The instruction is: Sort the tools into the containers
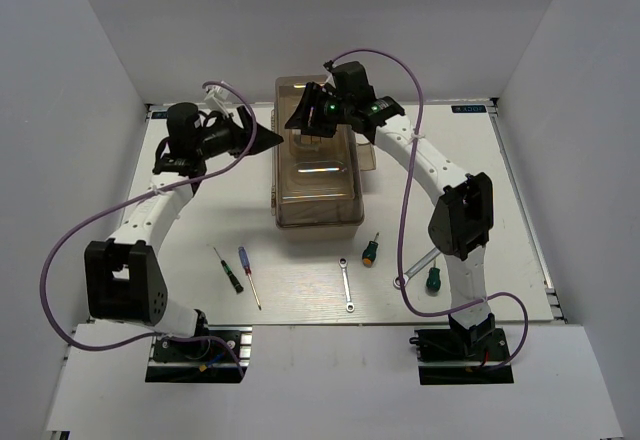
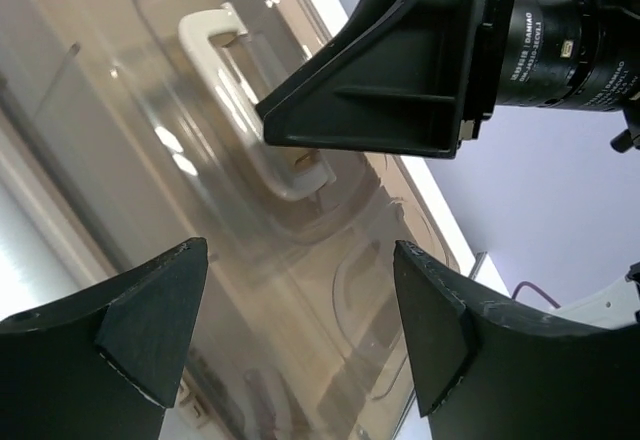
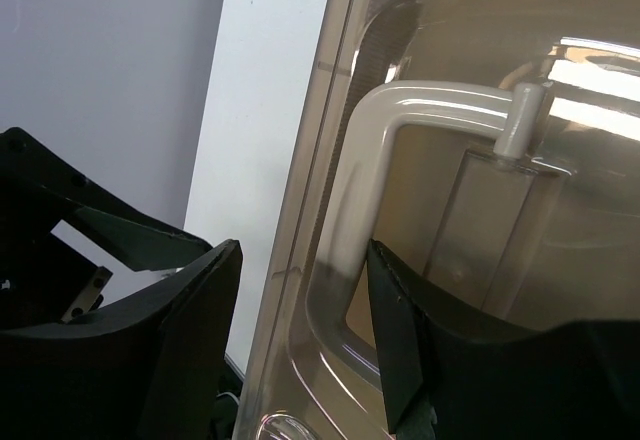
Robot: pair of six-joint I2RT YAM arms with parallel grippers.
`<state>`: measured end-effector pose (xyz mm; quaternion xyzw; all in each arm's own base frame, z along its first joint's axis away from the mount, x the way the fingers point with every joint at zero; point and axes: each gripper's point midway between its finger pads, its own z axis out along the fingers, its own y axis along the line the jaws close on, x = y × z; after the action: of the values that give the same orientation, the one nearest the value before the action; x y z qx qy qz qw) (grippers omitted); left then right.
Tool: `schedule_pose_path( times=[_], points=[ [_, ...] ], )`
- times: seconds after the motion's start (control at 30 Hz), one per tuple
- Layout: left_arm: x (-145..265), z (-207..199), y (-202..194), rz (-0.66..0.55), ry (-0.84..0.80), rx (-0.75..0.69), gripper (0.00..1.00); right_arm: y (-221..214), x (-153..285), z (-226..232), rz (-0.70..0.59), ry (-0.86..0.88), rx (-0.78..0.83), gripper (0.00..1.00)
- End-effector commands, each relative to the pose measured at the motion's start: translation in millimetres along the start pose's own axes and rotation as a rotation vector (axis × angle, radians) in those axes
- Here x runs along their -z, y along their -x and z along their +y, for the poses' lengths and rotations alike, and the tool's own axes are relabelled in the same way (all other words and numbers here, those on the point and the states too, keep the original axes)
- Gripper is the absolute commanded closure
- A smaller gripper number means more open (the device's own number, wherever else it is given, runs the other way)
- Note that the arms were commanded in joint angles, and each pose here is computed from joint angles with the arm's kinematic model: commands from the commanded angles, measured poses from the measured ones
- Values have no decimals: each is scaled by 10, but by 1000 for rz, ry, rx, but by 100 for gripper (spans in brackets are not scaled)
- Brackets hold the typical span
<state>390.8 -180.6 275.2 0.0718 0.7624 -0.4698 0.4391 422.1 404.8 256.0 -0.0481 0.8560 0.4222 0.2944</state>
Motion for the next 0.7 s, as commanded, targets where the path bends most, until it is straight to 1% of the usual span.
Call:
schedule_pose_path(
  times=[0.0,0.03,0.2,0.3,0.4,0.43,0.53,0.63,0.67],
  points=[
    [-58,-224,150,-23,-71,-61,16,40,121,404,-9,135,5,42],
    [-57,-250,181,-28,-74,-59,17,50,120,401,-12,136,4,42],
    [-163,-269,166,-17,-93,-57,19,67,142,403,-10,143,-9,43],
    [-226,-252,130,-3,-96,-50,23,73,147,410,-10,147,-16,43],
    [-305,-278,130,0,-105,-56,25,83,151,413,-10,154,-18,43],
    [-327,-241,108,6,-101,-49,27,69,140,398,-5,150,-25,43],
    [-388,-203,72,19,-93,-36,28,77,147,384,-4,152,-31,44],
    [-445,-252,65,25,-99,-62,29,72,147,389,-1,154,-39,44],
    [-470,-182,23,36,-79,-43,30,90,153,389,-3,157,-40,44]
  ],
)
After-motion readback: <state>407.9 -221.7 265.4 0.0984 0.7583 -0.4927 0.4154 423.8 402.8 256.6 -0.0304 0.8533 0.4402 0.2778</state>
